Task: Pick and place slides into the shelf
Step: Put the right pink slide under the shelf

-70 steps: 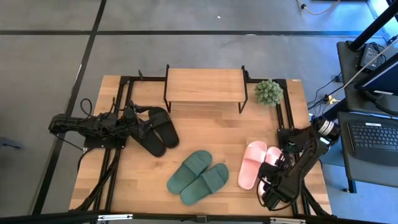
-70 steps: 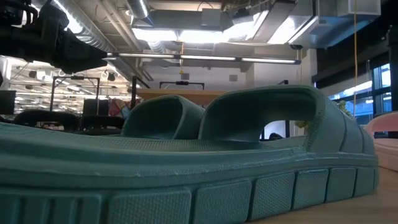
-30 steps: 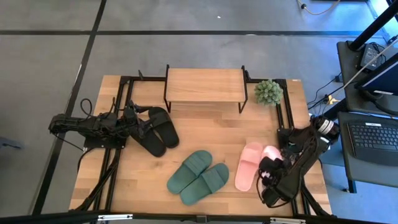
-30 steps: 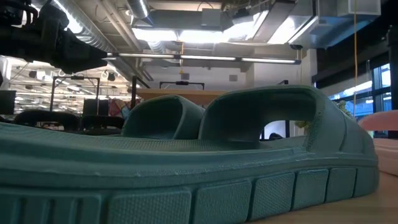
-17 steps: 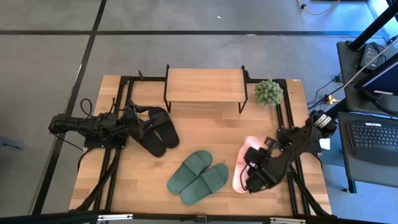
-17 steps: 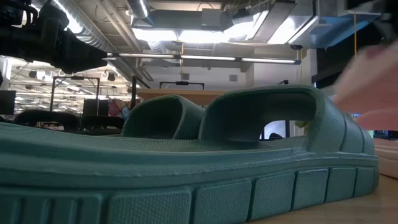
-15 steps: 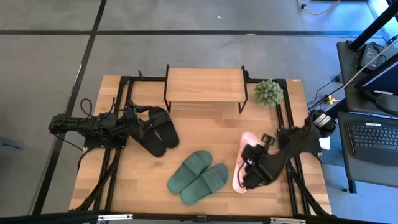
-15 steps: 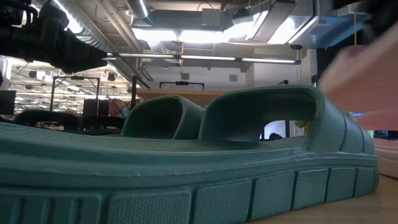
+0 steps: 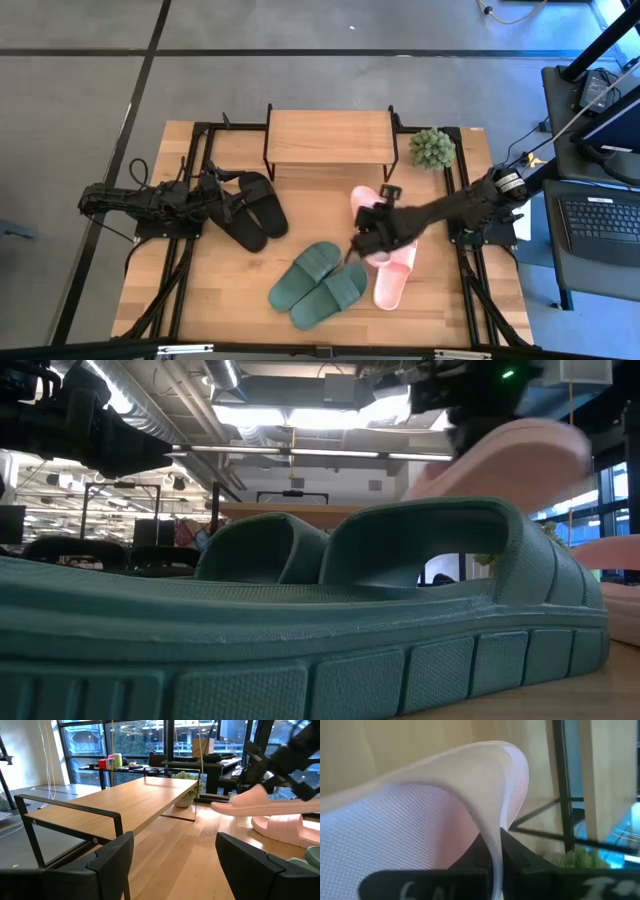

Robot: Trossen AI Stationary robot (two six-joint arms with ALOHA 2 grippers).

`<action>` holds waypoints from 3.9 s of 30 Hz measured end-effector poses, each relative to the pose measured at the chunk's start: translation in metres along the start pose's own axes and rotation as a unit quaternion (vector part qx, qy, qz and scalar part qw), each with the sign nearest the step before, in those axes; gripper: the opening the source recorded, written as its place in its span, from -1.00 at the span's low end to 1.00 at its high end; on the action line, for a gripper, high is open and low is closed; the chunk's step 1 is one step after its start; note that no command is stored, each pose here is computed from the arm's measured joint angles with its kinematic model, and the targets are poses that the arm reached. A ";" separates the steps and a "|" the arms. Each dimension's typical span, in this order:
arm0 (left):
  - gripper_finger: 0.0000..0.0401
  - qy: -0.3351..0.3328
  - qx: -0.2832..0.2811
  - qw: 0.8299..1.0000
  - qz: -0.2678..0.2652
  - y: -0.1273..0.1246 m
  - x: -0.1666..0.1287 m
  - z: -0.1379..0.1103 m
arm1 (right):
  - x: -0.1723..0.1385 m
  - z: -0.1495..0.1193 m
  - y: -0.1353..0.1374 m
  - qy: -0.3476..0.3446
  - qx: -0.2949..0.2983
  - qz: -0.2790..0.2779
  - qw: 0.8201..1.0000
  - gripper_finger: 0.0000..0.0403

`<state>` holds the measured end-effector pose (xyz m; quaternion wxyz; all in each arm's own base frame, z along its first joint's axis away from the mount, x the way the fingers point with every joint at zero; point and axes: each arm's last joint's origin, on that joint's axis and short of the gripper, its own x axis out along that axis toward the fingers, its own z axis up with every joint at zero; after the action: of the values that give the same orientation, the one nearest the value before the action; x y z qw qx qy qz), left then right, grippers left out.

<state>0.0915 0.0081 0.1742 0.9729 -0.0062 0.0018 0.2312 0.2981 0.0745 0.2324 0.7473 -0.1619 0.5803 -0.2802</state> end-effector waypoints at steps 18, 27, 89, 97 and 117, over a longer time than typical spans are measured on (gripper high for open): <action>0.36 0.000 0.000 1.000 0.000 0.000 0.000 0.000 | 0.095 -0.004 -0.030 0.021 0.045 -0.016 0.999 -0.94; 0.36 0.000 0.000 1.000 0.000 0.000 0.000 0.000 | 0.129 -0.014 -0.039 0.011 0.044 -0.024 0.999 -0.94; 0.36 0.000 0.000 1.000 0.000 0.000 0.000 0.000 | 0.134 -0.025 -0.031 0.021 0.128 0.003 0.992 0.13; 0.36 0.000 0.000 1.000 0.000 0.000 0.000 0.000 | 0.118 -0.023 -0.035 -0.007 0.136 0.014 0.991 0.13; 0.36 0.000 0.000 1.000 0.000 0.000 0.000 0.000 | 0.057 -0.032 -0.037 -0.045 0.115 0.244 0.962 0.13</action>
<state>0.0915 0.0081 0.1742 0.9729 -0.0064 0.0018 0.2312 0.2689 0.0135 0.2006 0.8321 0.0592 0.5315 -0.1471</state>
